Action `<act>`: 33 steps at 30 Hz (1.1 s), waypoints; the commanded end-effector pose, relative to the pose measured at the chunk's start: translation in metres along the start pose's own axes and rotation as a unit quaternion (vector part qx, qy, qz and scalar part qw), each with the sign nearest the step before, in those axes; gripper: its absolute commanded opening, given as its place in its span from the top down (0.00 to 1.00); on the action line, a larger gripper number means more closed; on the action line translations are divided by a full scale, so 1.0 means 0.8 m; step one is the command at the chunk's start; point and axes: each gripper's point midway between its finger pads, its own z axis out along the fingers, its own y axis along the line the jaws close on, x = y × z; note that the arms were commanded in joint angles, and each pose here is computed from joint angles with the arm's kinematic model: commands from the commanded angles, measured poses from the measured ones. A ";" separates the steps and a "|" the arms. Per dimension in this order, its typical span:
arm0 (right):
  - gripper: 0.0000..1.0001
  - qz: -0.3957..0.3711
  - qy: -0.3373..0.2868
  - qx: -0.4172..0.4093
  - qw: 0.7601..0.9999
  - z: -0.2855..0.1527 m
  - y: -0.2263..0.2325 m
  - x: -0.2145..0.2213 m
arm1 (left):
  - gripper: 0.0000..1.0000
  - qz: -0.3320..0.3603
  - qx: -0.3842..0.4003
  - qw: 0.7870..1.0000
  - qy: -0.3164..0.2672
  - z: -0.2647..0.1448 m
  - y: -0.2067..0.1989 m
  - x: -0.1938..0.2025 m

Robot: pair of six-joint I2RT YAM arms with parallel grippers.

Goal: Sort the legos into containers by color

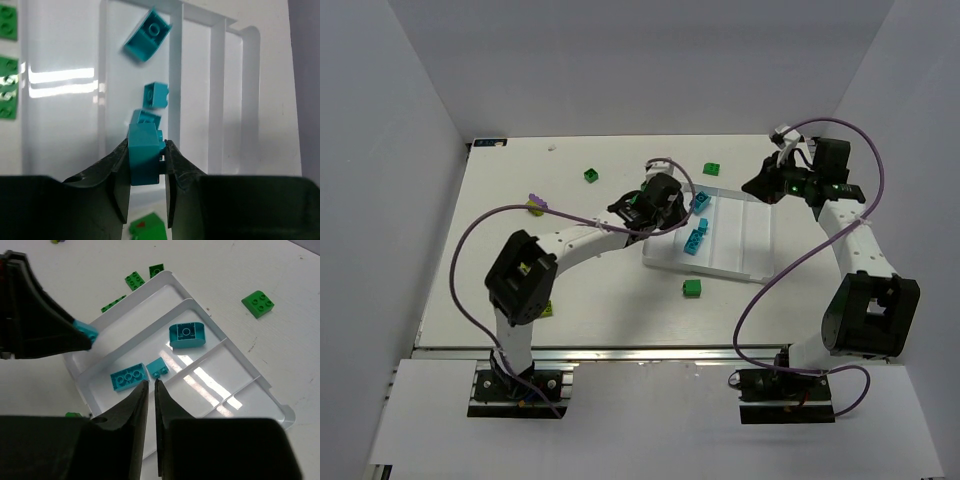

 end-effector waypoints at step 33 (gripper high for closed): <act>0.15 -0.213 0.134 -0.003 0.968 0.227 -0.223 0.067 | 0.23 -0.014 -0.040 0.996 -0.084 -0.144 0.078 -0.027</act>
